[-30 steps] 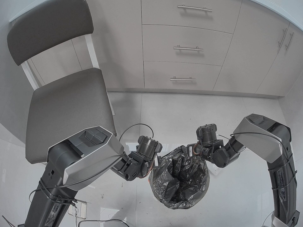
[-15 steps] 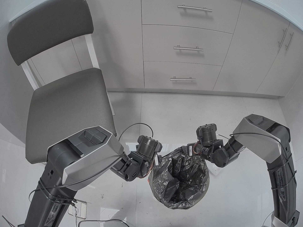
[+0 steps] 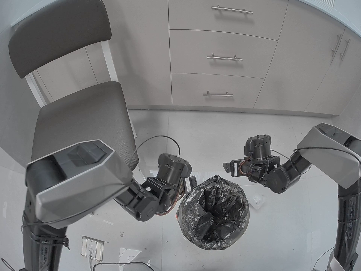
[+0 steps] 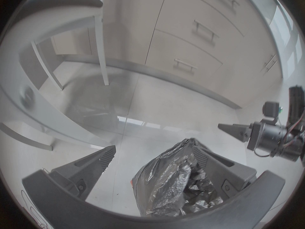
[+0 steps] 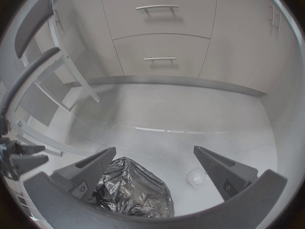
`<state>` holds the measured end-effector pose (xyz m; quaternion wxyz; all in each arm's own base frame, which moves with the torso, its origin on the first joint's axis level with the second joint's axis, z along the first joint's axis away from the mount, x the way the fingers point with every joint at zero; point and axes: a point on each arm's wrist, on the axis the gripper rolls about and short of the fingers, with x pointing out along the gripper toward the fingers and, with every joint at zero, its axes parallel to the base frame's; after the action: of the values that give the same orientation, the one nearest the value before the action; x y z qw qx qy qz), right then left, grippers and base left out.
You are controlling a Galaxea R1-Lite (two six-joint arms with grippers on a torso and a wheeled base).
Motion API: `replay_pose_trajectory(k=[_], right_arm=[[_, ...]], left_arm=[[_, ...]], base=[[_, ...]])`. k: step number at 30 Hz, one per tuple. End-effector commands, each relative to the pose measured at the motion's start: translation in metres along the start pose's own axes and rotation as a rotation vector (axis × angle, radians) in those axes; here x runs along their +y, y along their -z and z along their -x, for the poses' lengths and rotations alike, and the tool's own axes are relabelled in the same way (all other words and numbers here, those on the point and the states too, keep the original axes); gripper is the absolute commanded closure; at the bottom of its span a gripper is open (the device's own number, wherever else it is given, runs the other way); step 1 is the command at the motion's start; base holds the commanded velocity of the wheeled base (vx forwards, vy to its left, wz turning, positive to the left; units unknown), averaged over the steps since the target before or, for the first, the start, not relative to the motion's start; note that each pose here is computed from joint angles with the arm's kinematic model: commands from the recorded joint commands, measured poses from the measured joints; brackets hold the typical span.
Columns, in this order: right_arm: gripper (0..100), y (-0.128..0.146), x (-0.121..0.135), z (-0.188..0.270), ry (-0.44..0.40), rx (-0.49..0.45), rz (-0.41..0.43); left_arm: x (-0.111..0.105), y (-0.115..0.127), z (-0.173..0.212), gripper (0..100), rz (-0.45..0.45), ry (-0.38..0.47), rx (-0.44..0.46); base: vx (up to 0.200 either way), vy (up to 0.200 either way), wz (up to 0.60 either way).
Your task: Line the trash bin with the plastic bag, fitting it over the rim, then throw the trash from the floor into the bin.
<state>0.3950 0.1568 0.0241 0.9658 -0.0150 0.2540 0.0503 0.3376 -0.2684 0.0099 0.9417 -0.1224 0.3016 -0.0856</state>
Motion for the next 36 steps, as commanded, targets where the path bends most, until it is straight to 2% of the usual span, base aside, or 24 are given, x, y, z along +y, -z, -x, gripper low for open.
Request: replay_pose_trajectory(k=[1,7,8,10,14,15,18,19,20,24,26,27,29,32,36], right_arm=[[0,-0.034,-0.010,0.050,-0.009,-0.081,-0.020],[0,-0.047,-0.028,0.069,0.021,-0.115,-0.017],[0,-0.047,-0.028,0.069,0.023,-0.117,-0.017],[0,-0.047,-0.038,0.070,0.044,-0.112,-0.018],[0,-0.047,-0.049,0.066,0.067,-0.110,-0.034],[0,-0.048,-0.050,0.065,0.068,-0.111,-0.035],[0,-0.051,-0.050,0.060,0.068,-0.126,-0.041],[0,-0.051,-0.050,0.060,0.068,-0.126,-0.041],[0,-0.054,-0.050,0.058,0.067,-0.144,-0.044],[0,-0.059,-0.049,0.055,0.065,-0.170,-0.052],[0,-0.059,-0.049,0.056,0.065,-0.171,-0.052],[0,-0.059,-0.050,0.056,0.064,-0.171,-0.054],[0,-0.058,-0.050,0.056,0.065,-0.180,-0.058],[0,-0.056,-0.050,0.058,0.063,-0.201,-0.064],[0,-0.049,-0.051,0.061,0.059,-0.221,-0.067]], left_arm=[[-0.001,-0.052,0.081,0,0.049,0.080,-0.121],[0.013,-0.094,0.178,0,0.078,0.153,-0.270],[0.013,-0.094,0.180,0,0.077,0.151,-0.273],[0.027,-0.098,0.215,0,0.042,0.107,-0.350],[0.057,-0.097,0.250,0,0.005,-0.042,-0.453],[0.064,-0.095,0.260,0,0.009,-0.057,-0.471],[0.086,-0.089,0.289,0,0.006,-0.082,-0.510],[0.086,-0.089,0.289,0,0.006,-0.082,-0.510],[0.099,-0.085,0.306,0,-0.005,-0.101,-0.542],[0.129,-0.075,0.336,0,-0.021,-0.193,-0.609],[0.134,-0.073,0.341,0,-0.017,-0.213,-0.619],[0.147,-0.065,0.355,0,-0.011,-0.273,-0.632],[0.159,-0.055,0.369,0,-0.004,-0.330,-0.642],[0.171,-0.040,0.389,0,0.012,-0.392,-0.643],[0.187,0.001,0.418,0,0.042,-0.462,-0.667]], base=[[0.000,0.000,0.00],[0.000,0.000,0.00],[0.000,0.000,0.00],[0.000,0.000,0.00],[0.000,0.000,0.00],[0.000,0.000,0.00],[0.000,0.000,0.00],[0.000,0.000,0.00],[0.000,0.000,0.00],[0.000,0.000,0.00],[0.000,0.000,0.00],[0.000,0.000,0.00],[0.000,0.000,0.00],[0.000,0.000,0.00],[0.000,0.000,0.00]])
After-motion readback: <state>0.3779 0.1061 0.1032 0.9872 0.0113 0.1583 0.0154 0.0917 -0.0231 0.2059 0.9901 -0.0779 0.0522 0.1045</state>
